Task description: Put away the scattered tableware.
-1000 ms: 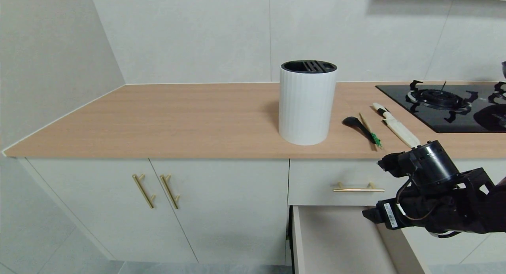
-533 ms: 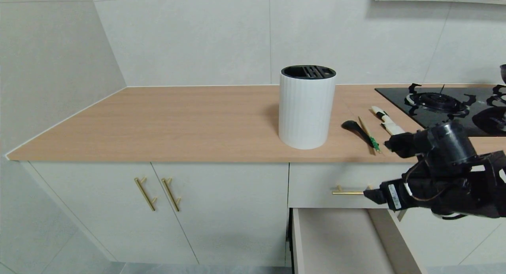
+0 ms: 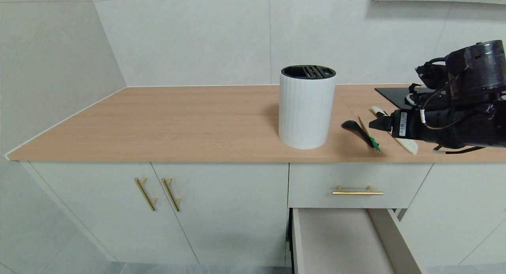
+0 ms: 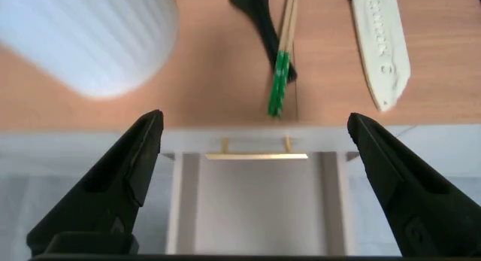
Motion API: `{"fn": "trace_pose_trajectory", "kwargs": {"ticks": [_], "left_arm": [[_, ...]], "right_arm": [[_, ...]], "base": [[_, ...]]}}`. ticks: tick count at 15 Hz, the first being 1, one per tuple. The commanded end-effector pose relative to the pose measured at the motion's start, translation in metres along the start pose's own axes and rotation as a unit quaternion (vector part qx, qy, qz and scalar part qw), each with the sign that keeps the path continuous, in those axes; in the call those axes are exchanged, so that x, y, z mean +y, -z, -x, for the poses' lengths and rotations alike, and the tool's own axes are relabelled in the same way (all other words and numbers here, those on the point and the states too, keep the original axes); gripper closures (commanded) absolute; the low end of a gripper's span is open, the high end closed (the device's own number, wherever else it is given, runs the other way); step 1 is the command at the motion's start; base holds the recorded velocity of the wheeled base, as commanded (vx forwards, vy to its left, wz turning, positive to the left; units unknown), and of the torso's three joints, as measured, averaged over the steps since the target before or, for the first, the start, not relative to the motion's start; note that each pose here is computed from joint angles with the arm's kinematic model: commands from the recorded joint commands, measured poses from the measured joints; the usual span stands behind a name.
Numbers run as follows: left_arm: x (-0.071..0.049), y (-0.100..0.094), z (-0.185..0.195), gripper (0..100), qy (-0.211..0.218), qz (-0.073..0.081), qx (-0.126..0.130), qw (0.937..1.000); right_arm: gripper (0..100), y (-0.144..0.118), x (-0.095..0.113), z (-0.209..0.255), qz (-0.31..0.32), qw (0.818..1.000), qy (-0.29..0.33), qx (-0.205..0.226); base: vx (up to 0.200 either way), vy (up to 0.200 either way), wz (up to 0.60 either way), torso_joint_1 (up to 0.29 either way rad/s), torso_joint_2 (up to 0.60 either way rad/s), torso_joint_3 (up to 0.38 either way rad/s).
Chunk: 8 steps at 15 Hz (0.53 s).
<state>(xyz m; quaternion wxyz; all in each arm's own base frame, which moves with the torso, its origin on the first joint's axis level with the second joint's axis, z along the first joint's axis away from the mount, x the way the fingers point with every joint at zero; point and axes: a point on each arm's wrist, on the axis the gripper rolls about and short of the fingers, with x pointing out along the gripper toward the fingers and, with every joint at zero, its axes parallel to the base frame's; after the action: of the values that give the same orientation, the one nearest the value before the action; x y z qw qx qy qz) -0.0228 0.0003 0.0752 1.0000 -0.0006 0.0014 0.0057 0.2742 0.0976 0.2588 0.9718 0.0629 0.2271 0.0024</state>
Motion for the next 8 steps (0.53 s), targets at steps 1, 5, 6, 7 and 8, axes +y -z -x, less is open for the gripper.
{"fn": "trace_pose_trajectory", "kwargs": {"ticks": [1,5,6,7,8], "left_arm": [[0.0,0.0,0.0,0,0.0,0.0,0.001,1.0],[0.0,0.0,0.0,0,0.0,0.0,0.0,1.0],[0.0,0.0,0.0,0,0.0,0.0,0.0,1.0],[0.0,0.0,0.0,0,0.0,0.0,0.0,1.0],[0.0,0.0,0.0,0,0.0,0.0,0.0,1.0]], "right_arm": [[0,0.0,0.004,-0.02,-0.016,1.0,0.009,0.011],[0,0.01,0.01,-0.05,-0.026,0.997,0.035,0.059],[0,0.014,0.009,-0.062,-0.026,0.996,0.057,0.064],[0,0.018,0.007,-0.071,-0.025,0.995,0.074,0.066],[0,0.019,0.007,-0.077,-0.027,0.995,0.077,0.064]], "base": [[0.0,0.0,0.0,0.0,0.0,0.0],[0.0,0.0,0.0,0.0,0.0,0.0],[0.0,0.0,0.0,0.0,0.0,0.0],[0.0,0.0,0.0,0.0,0.0,0.0],[0.0,0.0,0.0,0.0,0.0,0.0]]}}
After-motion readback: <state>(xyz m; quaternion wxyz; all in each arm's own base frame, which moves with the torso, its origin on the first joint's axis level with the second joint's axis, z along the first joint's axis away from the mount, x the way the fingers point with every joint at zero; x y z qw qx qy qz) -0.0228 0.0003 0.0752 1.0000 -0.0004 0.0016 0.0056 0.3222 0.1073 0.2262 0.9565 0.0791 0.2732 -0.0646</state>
